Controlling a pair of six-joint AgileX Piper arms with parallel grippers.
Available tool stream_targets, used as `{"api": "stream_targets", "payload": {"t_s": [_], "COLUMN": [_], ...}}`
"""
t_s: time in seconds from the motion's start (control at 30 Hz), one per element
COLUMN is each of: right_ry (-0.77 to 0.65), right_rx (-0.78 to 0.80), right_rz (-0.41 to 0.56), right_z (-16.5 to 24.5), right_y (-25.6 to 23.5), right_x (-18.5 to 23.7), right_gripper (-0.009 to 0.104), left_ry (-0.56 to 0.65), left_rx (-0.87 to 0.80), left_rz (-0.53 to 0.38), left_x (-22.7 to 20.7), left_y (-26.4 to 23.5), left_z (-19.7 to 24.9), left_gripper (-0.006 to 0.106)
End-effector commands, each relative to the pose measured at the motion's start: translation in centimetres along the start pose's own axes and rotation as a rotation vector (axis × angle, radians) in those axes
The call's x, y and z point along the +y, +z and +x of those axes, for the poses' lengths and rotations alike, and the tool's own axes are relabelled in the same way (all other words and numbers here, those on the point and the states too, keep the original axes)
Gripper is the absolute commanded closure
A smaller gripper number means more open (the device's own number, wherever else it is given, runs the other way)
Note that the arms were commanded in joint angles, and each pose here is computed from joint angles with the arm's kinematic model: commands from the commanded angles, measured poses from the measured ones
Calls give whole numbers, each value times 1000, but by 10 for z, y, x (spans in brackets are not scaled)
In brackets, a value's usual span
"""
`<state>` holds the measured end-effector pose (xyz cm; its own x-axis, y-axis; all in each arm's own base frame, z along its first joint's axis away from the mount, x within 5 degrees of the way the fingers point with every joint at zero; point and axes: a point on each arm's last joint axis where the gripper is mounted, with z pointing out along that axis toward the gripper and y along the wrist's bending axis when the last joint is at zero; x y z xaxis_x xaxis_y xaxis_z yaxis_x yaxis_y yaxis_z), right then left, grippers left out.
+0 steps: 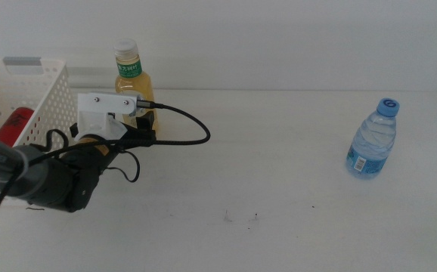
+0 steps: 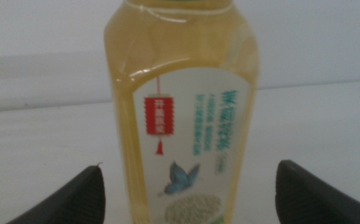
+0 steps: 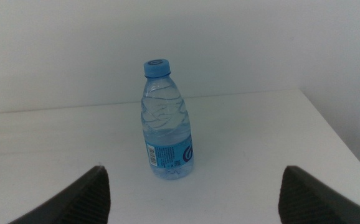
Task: Use arms to grab the bottles and put them into the dustbin to the left of the table.
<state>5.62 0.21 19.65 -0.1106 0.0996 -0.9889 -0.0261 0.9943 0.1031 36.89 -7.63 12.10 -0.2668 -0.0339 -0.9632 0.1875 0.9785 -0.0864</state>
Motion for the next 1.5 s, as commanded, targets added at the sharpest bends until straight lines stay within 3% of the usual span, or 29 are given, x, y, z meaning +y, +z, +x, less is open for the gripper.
{"api": "stream_targets", "payload": {"t_s": [0.0, 0.6, 0.7, 0.9, 1.0, 1.13, 1.27, 1.47], "right_ry": [-23, -23, -23, -23, -23, -23, -23, -23], "right_rx": [-15, -15, -15, -15, -15, -15, -15, -15], "right_rz": [10, 10, 10, 10, 10, 10, 10, 10], "right_z": [0, 0, 0, 0, 0, 0, 0, 0], "right_y": [0, 0, 0, 0, 0, 0, 0, 0], "right_x": [-1, -1, -1, -1, -1, -1, -1, -1], "right_gripper": [5, 5, 5, 5, 5, 5, 5, 5], "left_ry": [-2, 15, -32, -120, -103, -79, 10, 76], "left_rx": [-32, -58, -23, -1, 136, 412, 477, 647], "left_rz": [-24, -61, -75, -35, 7, -44, -103, 83], "left_x": [3, 9, 10, 5, -3, -13, -20, -7], "left_y": [10, 71, 70, 56, 28, -19, -62, -94], "left_z": [-1, 14, 18, 6, -20, -70, -125, -190], "left_gripper": [7, 10, 29, 80, 99, 102, 102, 102]}}
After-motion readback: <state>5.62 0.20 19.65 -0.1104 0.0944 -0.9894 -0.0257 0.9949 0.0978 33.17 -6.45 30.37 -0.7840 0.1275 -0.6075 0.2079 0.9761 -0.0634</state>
